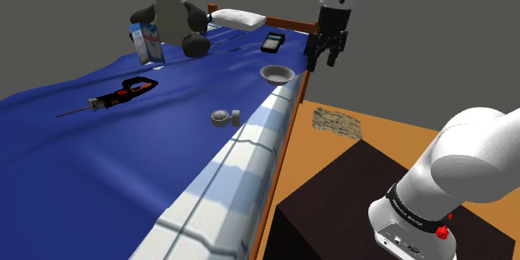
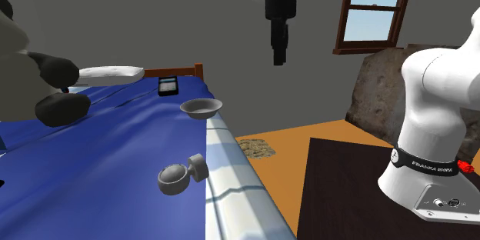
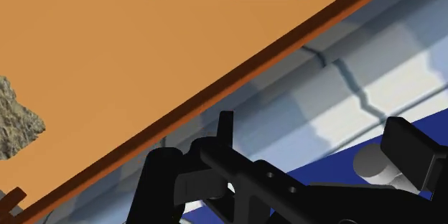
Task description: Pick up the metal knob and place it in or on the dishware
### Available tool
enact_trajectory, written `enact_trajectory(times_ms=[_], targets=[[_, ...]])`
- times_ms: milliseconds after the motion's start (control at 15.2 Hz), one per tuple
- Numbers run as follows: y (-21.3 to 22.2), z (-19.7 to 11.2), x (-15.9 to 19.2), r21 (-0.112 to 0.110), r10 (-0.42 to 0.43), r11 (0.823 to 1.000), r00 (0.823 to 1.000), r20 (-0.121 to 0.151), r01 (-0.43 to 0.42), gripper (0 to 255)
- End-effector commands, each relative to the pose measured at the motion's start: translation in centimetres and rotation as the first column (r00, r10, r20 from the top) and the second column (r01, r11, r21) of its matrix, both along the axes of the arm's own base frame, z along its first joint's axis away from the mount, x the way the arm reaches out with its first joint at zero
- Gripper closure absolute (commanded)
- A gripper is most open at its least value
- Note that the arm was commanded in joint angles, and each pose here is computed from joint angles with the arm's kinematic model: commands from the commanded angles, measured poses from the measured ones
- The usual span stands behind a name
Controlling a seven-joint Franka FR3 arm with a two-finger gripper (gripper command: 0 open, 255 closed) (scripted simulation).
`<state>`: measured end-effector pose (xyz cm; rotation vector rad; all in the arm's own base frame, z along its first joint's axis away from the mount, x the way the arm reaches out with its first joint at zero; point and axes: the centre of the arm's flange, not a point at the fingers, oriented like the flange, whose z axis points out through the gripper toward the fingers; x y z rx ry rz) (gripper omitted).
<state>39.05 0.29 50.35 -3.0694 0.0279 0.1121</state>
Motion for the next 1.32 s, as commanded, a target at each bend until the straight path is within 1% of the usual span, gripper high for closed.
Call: enact_trajectory(times_ms=[0,264,396,594,726,924,1056,1254], targets=[[1.2,-1.2,2.2,0.0,0.059,0.998,0.998,-0.005,-0.059,0],[4.0,-3.9,6.3,0.002,0.174,0.985,0.985,-0.016,-0.174,0],[5.5,-5.2,8.2,0.003,0.231,0.973,0.973,-0.022,-0.23,0],[8.0,-7.3,10.8,0.006,0.314,0.949,0.949,-0.03,-0.314,0],[9.8,-8.6,12.5,0.008,0.368,0.93,0.929,-0.035,-0.368,0],[12.6,-10.7,14.7,0.011,0.447,0.894,0.893,-0.042,-0.447,0],[14.6,-12.1,16.0,0.014,0.498,0.867,0.866,-0.047,-0.498,0],[17.8,-14.2,17.8,0.019,0.571,0.821,0.819,-0.054,-0.571,0]])
